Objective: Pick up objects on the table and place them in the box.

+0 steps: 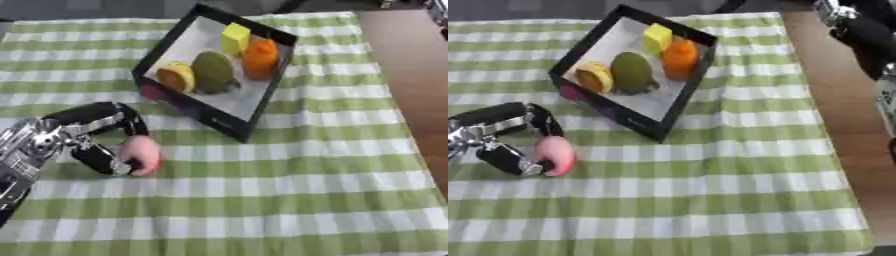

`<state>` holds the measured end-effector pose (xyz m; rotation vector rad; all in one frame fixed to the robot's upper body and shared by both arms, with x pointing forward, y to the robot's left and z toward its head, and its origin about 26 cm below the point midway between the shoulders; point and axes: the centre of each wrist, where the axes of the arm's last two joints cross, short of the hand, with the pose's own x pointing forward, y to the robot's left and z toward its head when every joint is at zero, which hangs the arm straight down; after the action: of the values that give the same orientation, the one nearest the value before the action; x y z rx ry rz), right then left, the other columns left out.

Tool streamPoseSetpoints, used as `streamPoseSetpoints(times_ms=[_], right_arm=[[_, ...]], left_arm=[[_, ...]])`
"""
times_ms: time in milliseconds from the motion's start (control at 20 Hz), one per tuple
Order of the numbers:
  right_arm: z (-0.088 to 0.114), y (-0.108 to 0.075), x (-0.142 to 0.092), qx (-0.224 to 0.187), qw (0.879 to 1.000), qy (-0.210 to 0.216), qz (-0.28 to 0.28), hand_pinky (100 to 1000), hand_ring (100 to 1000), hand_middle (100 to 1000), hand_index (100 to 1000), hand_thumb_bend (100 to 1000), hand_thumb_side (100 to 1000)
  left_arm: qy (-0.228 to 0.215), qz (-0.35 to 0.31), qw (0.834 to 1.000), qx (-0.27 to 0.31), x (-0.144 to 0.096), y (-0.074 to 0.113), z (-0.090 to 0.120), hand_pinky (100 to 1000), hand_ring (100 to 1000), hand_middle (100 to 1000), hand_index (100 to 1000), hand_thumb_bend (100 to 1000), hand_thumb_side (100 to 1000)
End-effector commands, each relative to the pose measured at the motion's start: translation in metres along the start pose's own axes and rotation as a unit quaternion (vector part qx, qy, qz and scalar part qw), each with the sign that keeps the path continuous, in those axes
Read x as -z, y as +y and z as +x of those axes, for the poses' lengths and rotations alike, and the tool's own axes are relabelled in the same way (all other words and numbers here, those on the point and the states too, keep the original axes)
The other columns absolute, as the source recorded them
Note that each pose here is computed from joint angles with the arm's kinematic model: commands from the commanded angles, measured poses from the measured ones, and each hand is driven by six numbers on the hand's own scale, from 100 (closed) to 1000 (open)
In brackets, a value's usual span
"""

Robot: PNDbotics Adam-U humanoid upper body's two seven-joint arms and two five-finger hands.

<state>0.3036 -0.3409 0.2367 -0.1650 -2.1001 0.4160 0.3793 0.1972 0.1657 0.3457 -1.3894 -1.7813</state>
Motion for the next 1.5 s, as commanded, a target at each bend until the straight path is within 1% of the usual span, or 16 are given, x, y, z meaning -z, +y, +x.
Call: streamPoseSetpoints(times_ms=[50,200,400,600,700,800,950,1000,1050,1150,1300,1500], right_arm=[[0.007,-0.006,0.003,-0.013,1.000,-0.007,-0.004,997,828,718,767,136,376],[0.007,-0.007,0.002,-0.014,1.000,-0.007,-0.005,997,828,719,767,135,374],[0.007,-0.008,0.002,-0.016,1.000,-0.006,-0.005,997,828,719,767,133,372],[0.007,-0.009,0.001,-0.018,1.000,-0.005,-0.005,996,828,719,767,131,369],[0.007,-0.009,0.002,-0.018,1.000,-0.006,-0.005,996,828,719,767,130,368],[0.009,-0.008,0.003,-0.017,1.000,-0.009,-0.003,996,828,719,767,129,366],[0.011,-0.008,0.005,-0.016,1.000,-0.014,-0.001,995,828,720,767,133,363],[0.012,-0.007,0.006,-0.016,1.000,-0.015,-0.001,995,828,720,767,125,364],[0.012,-0.007,0.006,-0.015,1.000,-0.017,0.000,996,828,720,767,136,361],[0.013,-0.007,0.007,-0.014,1.000,-0.018,0.001,996,828,720,767,127,357],[0.014,-0.006,0.009,-0.013,1.000,-0.021,0.004,996,828,719,767,139,361],[0.015,-0.005,0.010,-0.012,1.000,-0.021,0.006,996,828,719,766,141,364]], left_arm=[[-0.014,0.018,0.999,0.023,-0.014,0.024,0.010,760,624,587,645,171,100],[-0.029,0.035,0.998,0.047,-0.026,0.041,0.024,748,616,572,626,160,100],[-0.045,0.054,0.993,0.092,-0.043,0.067,0.044,734,621,573,618,212,100],[-0.054,0.096,0.983,0.150,-0.061,0.103,0.066,725,627,578,616,260,100],[-0.054,0.129,0.977,0.163,-0.063,0.120,0.071,723,624,574,610,268,100],[-0.055,0.160,0.972,0.164,-0.058,0.137,0.072,721,619,569,605,270,100],[-0.044,0.180,0.969,0.162,-0.036,0.155,0.063,716,616,569,603,284,100],[-0.036,0.182,0.969,0.161,-0.026,0.159,0.057,716,616,569,603,241,100],[-0.029,0.184,0.970,0.159,-0.016,0.162,0.050,716,614,567,601,280,100],[-0.017,0.186,0.970,0.153,0.002,0.165,0.034,715,611,565,600,276,100],[0.008,0.191,0.970,0.151,0.024,0.161,0.009,710,615,567,597,301,100],[0.042,0.183,0.971,0.145,0.043,0.139,-0.029,714,613,566,597,283,100]])
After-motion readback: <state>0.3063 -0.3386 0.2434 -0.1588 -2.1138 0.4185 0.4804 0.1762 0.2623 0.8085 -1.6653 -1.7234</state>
